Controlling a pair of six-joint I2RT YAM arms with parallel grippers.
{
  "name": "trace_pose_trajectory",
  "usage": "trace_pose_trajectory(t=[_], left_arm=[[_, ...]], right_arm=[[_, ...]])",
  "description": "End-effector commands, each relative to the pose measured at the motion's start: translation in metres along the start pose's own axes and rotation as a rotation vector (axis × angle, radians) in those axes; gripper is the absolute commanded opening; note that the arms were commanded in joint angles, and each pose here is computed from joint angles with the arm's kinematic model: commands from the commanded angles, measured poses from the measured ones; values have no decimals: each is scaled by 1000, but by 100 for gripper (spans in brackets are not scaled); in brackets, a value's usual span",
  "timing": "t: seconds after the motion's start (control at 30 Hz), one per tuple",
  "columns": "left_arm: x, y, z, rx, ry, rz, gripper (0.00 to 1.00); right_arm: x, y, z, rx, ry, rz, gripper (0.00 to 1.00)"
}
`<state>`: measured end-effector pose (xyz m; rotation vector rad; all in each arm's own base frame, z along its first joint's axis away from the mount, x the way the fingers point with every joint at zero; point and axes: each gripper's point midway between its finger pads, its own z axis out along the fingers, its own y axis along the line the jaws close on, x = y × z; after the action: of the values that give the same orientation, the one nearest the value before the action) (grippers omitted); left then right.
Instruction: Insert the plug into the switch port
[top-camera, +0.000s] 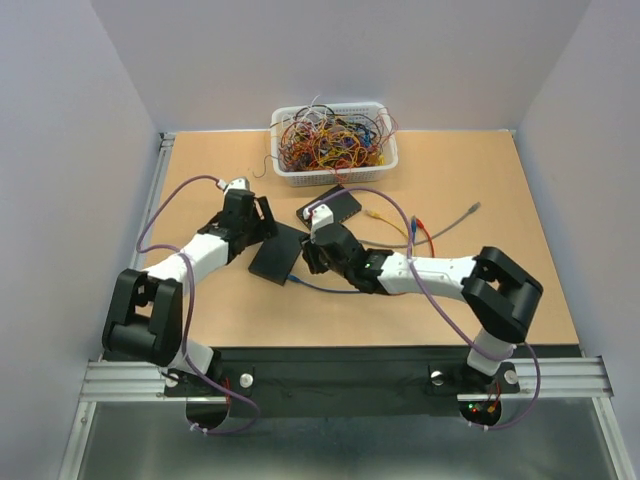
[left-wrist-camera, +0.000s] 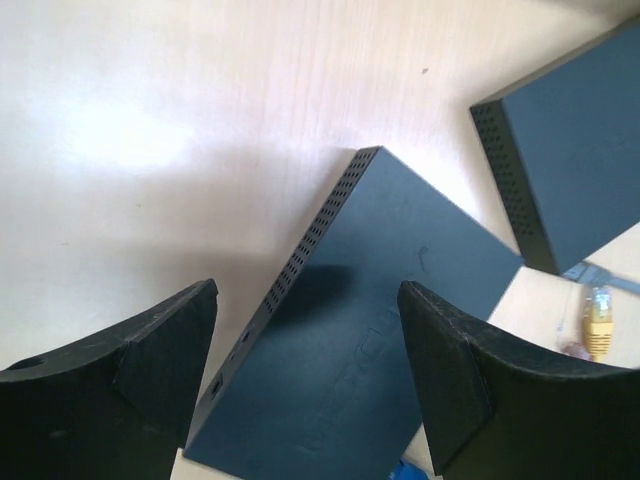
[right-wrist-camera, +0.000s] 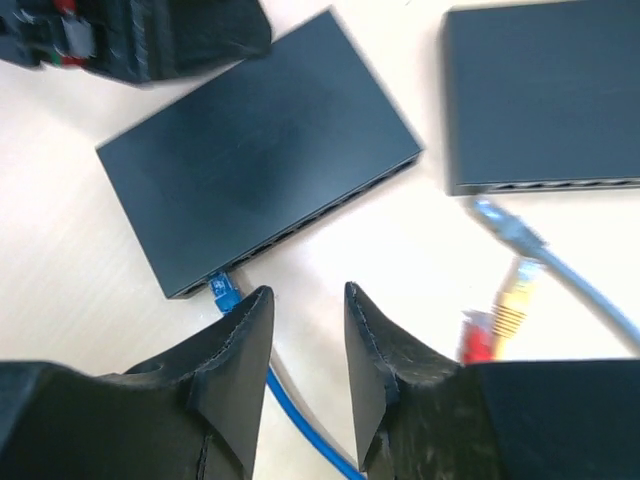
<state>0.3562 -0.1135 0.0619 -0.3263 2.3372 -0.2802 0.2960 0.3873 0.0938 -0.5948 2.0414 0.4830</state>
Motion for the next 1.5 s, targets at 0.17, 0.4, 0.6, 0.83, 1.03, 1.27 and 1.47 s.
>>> trace_pose_trajectory(t=[0.17,0.4,0.6,0.83,1.03,1.27,1.47], left_arm=[[-70,-21,-74,14,-95,63,89],[-118,-38,-130,89,-241,192,92],[-128,-23,-135,35,-349,210,92],[-118,-8,-134,-4,-375,208,91],[-113,-7,-129,-7,-355,210,91],[-112,-4,-129,-17,-350,209,90],[-110,-4,-127,-20,-344,212,90]], right_arm=[[-5,-46,-42,161,-20,-12,43],[0,-84,-42,214,2,56,42],[-3,-98,-29,239,23,61,42],[17,-98,-14,230,88,47,38],[35,-95,-7,208,137,38,36],[42,-95,-11,201,152,34,36],[47,-92,-13,181,162,51,34]])
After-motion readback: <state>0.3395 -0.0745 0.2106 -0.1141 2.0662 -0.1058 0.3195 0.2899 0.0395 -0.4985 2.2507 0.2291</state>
